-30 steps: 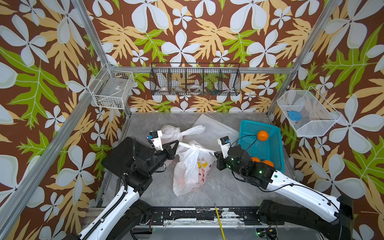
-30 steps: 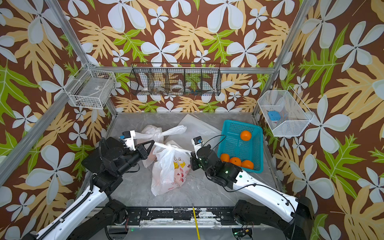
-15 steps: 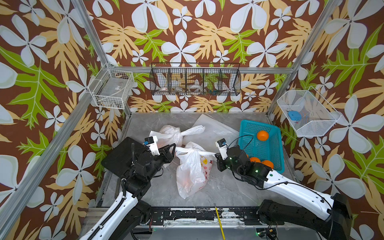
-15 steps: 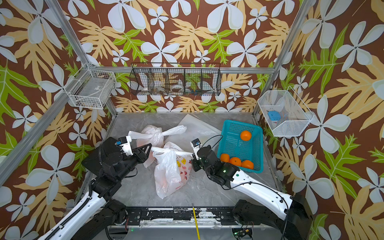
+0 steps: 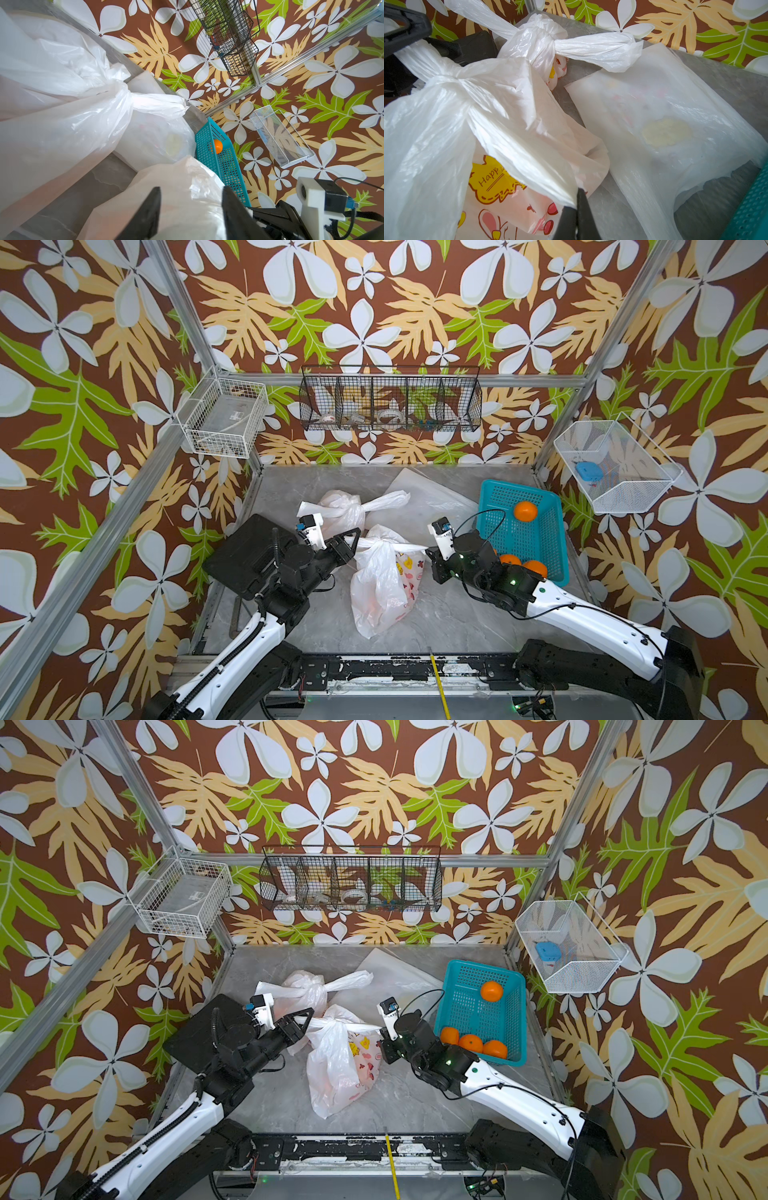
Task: Place the oranges into plastic bags & tie knots
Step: Tie the plastic bag at the center of the board.
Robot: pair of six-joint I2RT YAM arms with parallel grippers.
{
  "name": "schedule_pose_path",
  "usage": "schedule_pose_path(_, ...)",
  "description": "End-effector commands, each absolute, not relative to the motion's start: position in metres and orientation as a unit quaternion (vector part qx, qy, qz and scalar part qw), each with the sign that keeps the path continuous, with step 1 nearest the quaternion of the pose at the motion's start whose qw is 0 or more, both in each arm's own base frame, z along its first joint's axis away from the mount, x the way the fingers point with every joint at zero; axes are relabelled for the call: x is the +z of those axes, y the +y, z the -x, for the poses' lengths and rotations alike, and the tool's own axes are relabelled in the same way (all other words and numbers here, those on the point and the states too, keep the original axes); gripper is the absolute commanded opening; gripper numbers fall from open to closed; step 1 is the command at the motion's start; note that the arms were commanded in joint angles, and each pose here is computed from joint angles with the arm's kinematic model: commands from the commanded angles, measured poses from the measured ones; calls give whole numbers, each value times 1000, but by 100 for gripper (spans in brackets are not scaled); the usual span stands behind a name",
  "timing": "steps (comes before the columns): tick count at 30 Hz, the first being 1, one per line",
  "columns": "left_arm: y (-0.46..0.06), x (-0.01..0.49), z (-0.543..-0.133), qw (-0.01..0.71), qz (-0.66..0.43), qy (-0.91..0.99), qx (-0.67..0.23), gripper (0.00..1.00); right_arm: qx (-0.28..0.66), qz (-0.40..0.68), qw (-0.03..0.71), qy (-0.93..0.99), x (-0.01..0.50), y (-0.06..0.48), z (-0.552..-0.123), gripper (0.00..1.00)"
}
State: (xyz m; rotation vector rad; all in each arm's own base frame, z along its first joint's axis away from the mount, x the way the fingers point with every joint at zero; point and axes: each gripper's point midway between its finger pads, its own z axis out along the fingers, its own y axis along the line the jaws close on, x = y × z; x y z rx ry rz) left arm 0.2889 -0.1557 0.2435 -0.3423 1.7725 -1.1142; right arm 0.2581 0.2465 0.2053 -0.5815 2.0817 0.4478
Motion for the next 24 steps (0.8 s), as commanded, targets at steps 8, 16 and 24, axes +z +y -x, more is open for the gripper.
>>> schedule_pose_path(8, -135, 264, -294, 540, 126, 740, -381, 0, 104, 206, 460, 857, 206, 220, -270, 0)
schedule_pose_path(16, -86, 233, -302, 534, 159, 774, -301, 0, -84, 90, 446, 886, 192, 136, -290, 0)
schedule_pose_path(24, -49, 189, -303, 515, 211, 784, -275, 0, -157, 38, 405, 900, 156, 84, -290, 0)
